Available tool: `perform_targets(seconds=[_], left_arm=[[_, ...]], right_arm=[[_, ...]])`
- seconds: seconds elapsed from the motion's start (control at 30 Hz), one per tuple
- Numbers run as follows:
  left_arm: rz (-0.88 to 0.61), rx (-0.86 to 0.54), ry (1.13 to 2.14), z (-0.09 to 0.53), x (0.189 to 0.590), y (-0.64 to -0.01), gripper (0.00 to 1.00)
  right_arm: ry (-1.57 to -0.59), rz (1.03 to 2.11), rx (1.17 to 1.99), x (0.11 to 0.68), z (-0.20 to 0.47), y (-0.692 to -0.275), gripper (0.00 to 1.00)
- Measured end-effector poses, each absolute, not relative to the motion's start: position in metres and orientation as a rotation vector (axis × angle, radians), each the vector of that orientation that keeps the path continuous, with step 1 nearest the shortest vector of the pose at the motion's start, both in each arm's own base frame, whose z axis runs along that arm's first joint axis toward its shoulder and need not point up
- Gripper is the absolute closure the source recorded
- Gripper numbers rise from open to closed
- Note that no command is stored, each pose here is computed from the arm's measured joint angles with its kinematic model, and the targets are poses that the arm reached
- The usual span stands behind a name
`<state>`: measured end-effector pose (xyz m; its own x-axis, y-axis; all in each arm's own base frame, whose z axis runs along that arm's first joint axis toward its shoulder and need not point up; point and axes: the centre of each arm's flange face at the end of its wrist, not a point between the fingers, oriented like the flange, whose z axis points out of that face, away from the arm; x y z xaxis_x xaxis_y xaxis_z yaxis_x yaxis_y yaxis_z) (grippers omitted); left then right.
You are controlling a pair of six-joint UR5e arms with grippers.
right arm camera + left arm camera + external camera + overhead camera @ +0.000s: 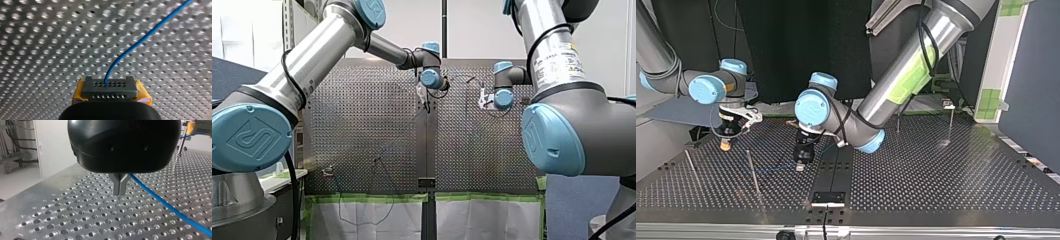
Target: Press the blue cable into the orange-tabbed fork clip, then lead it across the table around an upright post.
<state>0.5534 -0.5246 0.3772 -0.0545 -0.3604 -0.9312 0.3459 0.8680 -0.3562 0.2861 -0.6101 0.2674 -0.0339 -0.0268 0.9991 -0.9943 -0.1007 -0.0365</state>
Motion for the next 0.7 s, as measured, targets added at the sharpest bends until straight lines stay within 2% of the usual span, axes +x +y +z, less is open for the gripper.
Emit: perform_targets(seconds=[0.23,0.27,0.3,0.33,0.37,0.4,0.53,0.57,0.6,0.63,0.67,0.7], left_arm=[[-0.563,-0.011,1.538,0.366,0.552,-0.522,0.97],[-0.561,-0.010,1.541,0.365,0.552,-0.522,0.86],[-0.560,-0.010,1.542,0.364,0.552,-0.521,0.79],[-0.558,-0.009,1.543,0.363,0.552,-0.521,0.79],[-0.557,-0.008,1.543,0.363,0.553,-0.521,0.69],[-0.555,-0.005,1.543,0.363,0.553,-0.521,0.65],[-0.544,0.008,1.541,0.363,0.553,-0.521,0.65],[-0.535,0.008,1.540,0.363,0.553,-0.520,0.62],[-0.528,0.009,1.538,0.363,0.553,-0.520,0.54],[-0.520,0.010,1.537,0.363,0.553,-0.520,0.54],[-0.511,0.012,1.536,0.363,0.553,-0.519,0.35],[-0.505,0.014,1.535,0.363,0.553,-0.519,0.28]], right_arm=[[-1.199,1.302,1.289,0.287,0.252,-0.609,1.00],[-1.195,1.306,1.288,0.287,0.251,-0.610,1.00],[-1.192,1.310,1.287,0.288,0.250,-0.610,1.00],[-1.190,1.312,1.286,0.288,0.248,-0.610,1.00],[-1.189,1.313,1.287,0.288,0.247,-0.610,1.00],[-1.188,1.314,1.288,0.288,0.246,-0.610,1.00],[-1.189,1.308,1.299,0.289,0.238,-0.611,1.00],[-1.191,1.305,1.302,0.289,0.236,-0.610,1.00],[-1.192,1.301,1.307,0.289,0.232,-0.610,1.00],[-1.192,1.299,1.308,0.289,0.230,-0.610,1.00],[-1.192,1.297,1.308,0.289,0.229,-0.610,1.00],[-1.192,1.297,1.307,0.288,0.227,-0.610,1.00]])
